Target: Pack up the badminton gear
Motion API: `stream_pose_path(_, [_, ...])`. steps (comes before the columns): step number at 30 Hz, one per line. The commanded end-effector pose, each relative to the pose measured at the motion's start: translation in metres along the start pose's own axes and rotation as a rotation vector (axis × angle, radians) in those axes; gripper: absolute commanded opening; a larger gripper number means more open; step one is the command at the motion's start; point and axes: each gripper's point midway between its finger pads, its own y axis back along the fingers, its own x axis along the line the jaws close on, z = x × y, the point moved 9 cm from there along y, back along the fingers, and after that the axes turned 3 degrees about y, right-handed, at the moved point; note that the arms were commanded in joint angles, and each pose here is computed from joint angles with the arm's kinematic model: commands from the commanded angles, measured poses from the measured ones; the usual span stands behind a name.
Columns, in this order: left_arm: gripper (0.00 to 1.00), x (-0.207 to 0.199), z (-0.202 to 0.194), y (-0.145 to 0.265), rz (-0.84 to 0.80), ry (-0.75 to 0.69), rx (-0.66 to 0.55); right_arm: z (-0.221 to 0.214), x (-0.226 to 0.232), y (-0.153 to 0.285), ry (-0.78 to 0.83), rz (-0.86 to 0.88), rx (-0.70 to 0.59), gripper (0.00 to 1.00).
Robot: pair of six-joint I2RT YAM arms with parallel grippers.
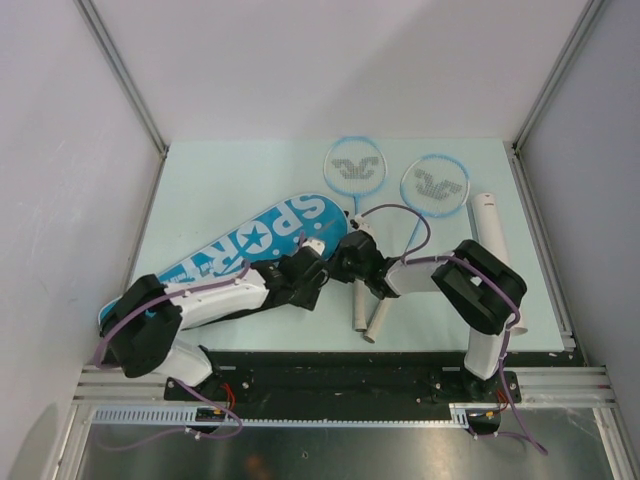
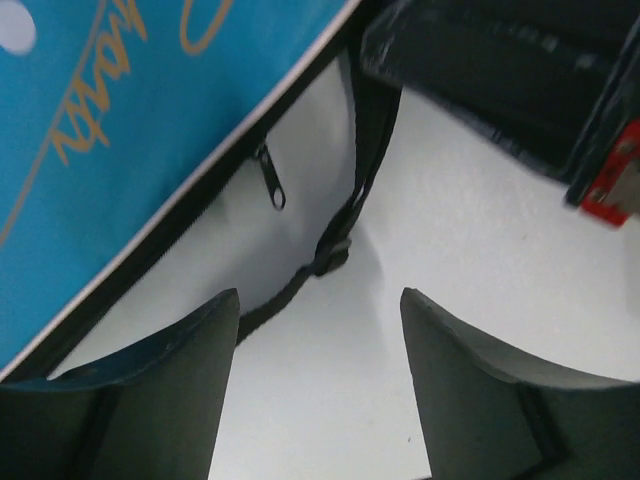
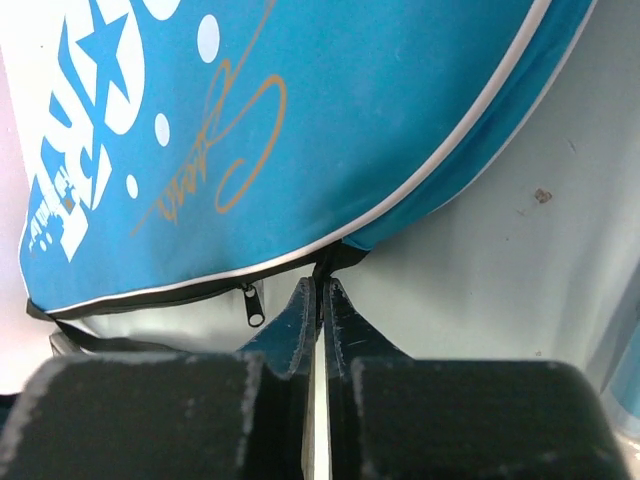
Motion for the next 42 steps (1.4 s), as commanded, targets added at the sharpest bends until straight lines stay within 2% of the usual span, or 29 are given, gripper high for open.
stream_pose_path(1, [0.72, -0.010, 0.034, 0.000, 0.014, 0.012, -0.137, 0.016, 0.015, 0.010, 0.036, 0.120, -0.002, 0.00])
stream_pose_path(4, [0.75, -0.014, 0.037, -0.003, -0.001, 0.001, -0.133, 0.023, 0.024, 0.018, 0.000, 0.174, 0.017, 0.00])
stream_pose_path(9, [0.59, -0.008, 0.027, -0.021, -0.043, 0.033, -0.051, 0.039, 0.040, 0.037, -0.048, 0.271, 0.024, 0.00])
stream_pose_path(12, [0.40, 0.000, 0.027, -0.020, -0.064, 0.076, -0.062, 0.049, 0.047, 0.046, -0.073, 0.322, 0.017, 0.00])
stream_pose_path(13, [0.27, 0.002, 0.029, -0.018, -0.070, 0.073, -0.072, 0.051, 0.048, 0.047, -0.075, 0.336, 0.014, 0.00])
stream_pose_path(14, [0.21, 0.004, 0.035, -0.008, -0.089, 0.083, -0.108, 0.052, 0.049, 0.048, -0.070, 0.344, 0.010, 0.00])
stream_pose_path(15, [0.15, 0.007, 0.039, -0.003, -0.103, 0.090, -0.126, 0.053, 0.049, 0.048, -0.061, 0.342, 0.004, 0.04])
stream_pose_path(16, [0.02, 0.008, 0.044, 0.004, -0.127, 0.093, -0.150, 0.053, 0.046, 0.048, -0.053, 0.325, 0.003, 0.09])
stream_pose_path(17, [0.00, 0.012, 0.052, 0.014, -0.152, 0.114, -0.185, 0.052, 0.045, 0.048, -0.041, 0.309, -0.005, 0.16])
stream_pose_path(18, [0.00, 0.011, 0.059, 0.023, -0.210, 0.120, -0.195, 0.051, 0.041, 0.047, -0.021, 0.291, -0.001, 0.30])
stream_pose_path(21, [0.00, 0.020, 0.078, 0.047, -0.292, 0.167, -0.244, 0.044, 0.043, 0.052, 0.024, 0.311, 0.007, 0.51])
stream_pose_path(23, [0.00, 0.025, 0.088, 0.058, -0.329, 0.190, -0.255, 0.036, 0.042, 0.057, 0.067, 0.294, -0.016, 0.59])
stream_pose_path(24, [0.00, 0.026, 0.095, 0.068, -0.335, 0.193, -0.268, 0.035, 0.047, 0.066, 0.093, 0.298, -0.041, 0.67])
stream_pose_path(27, [0.00, 0.029, 0.108, 0.084, -0.350, 0.196, -0.298, 0.018, 0.048, 0.079, 0.165, 0.251, -0.119, 0.75])
stream_pose_path(31, [0.00, 0.026, 0.120, 0.100, -0.392, 0.207, -0.331, -0.002, 0.045, 0.070, 0.092, 0.253, -0.112, 0.73])
stream_pose_path(33, [0.00, 0.027, 0.126, 0.104, -0.389, 0.210, -0.347, -0.005, 0.049, 0.066, 0.066, 0.285, -0.114, 0.61])
stream_pose_path(35, [0.00, 0.028, 0.133, 0.107, -0.385, 0.220, -0.359, -0.015, 0.052, 0.061, 0.088, 0.303, -0.105, 0.57])
stream_pose_path(37, [0.00, 0.029, 0.137, 0.107, -0.380, 0.236, -0.359, -0.017, 0.054, 0.061, 0.119, 0.320, -0.110, 0.61])
stream_pose_path(38, [0.00, 0.032, 0.141, 0.109, -0.365, 0.255, -0.373, -0.018, 0.054, 0.062, 0.142, 0.316, -0.112, 0.68])
stream_pose_path(42, [0.00, 0.034, 0.150, 0.118, -0.381, 0.298, -0.398, -0.015, 0.049, 0.060, 0.168, 0.265, -0.147, 0.72])
